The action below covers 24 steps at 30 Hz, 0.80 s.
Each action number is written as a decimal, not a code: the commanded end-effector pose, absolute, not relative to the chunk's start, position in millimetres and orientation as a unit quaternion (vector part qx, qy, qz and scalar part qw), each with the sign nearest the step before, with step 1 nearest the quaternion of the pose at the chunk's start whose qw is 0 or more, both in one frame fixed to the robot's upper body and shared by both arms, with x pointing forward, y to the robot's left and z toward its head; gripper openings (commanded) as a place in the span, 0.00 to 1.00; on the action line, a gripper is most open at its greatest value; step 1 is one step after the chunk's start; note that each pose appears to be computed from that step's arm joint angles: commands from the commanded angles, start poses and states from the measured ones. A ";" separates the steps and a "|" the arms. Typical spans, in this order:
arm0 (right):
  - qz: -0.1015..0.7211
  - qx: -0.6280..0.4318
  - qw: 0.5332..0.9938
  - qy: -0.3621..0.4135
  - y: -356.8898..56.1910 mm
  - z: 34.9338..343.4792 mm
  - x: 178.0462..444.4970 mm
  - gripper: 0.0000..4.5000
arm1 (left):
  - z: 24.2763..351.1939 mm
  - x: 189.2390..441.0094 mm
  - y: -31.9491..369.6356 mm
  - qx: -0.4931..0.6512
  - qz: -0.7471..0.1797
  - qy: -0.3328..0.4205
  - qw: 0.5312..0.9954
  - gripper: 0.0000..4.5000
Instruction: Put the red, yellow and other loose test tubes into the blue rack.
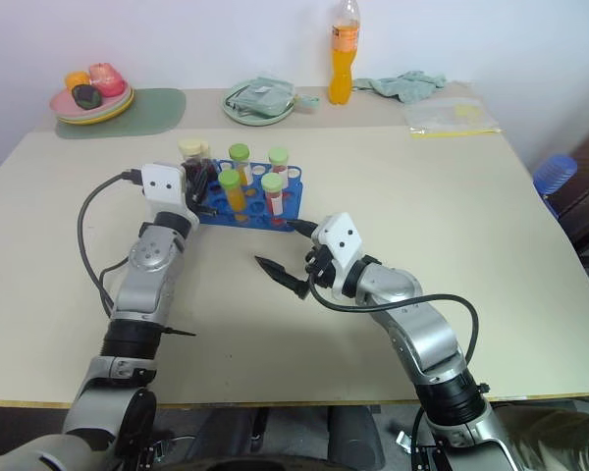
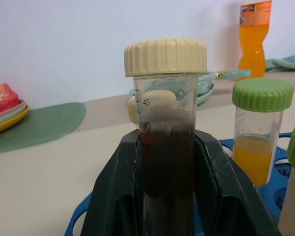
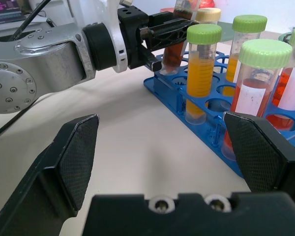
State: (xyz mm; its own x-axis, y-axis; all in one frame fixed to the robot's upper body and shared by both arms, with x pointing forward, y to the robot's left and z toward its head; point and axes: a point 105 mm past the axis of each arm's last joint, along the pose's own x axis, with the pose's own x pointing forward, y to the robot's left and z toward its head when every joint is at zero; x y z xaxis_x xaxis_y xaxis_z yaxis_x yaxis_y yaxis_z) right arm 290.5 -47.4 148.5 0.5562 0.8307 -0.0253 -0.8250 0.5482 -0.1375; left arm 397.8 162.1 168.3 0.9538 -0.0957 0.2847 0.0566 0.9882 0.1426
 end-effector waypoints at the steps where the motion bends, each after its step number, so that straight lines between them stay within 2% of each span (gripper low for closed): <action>1: 0.471 -0.068 0.878 -0.049 -47.7 161.4 288.1 1.00 | 173.3 395.2 162.5 0.065 -0.038 -0.168 0.983 0.17; 2: 0.471 -0.068 0.878 -0.049 -48.3 161.4 288.1 1.00 | 172.7 394.6 161.7 0.065 -0.040 -0.169 0.983 0.17; 9: 0.468 -0.073 0.879 -0.057 -53.1 166.1 287.8 1.00 | 176.7 383.7 162.9 0.049 -0.043 -0.187 0.980 0.95; 10: 0.469 -0.074 0.878 -0.059 -54.5 167.7 287.5 1.00 | 177.9 380.9 164.0 0.048 -0.043 -0.189 0.980 0.98; 17: 0.467 -0.079 0.879 -0.059 -79.6 182.6 282.2 1.00 | 187.4 340.7 201.7 0.059 -0.040 -0.196 0.978 0.98; 21: 0.453 -0.089 0.886 -0.026 -114.1 188.5 275.0 1.00 | 178.4 309.1 240.0 0.110 -0.079 -0.134 0.982 0.98; 24: 0.405 -0.109 0.908 0.013 -157.1 184.7 277.5 1.00 | 164.7 289.6 260.8 0.131 -0.126 -0.061 0.982 0.98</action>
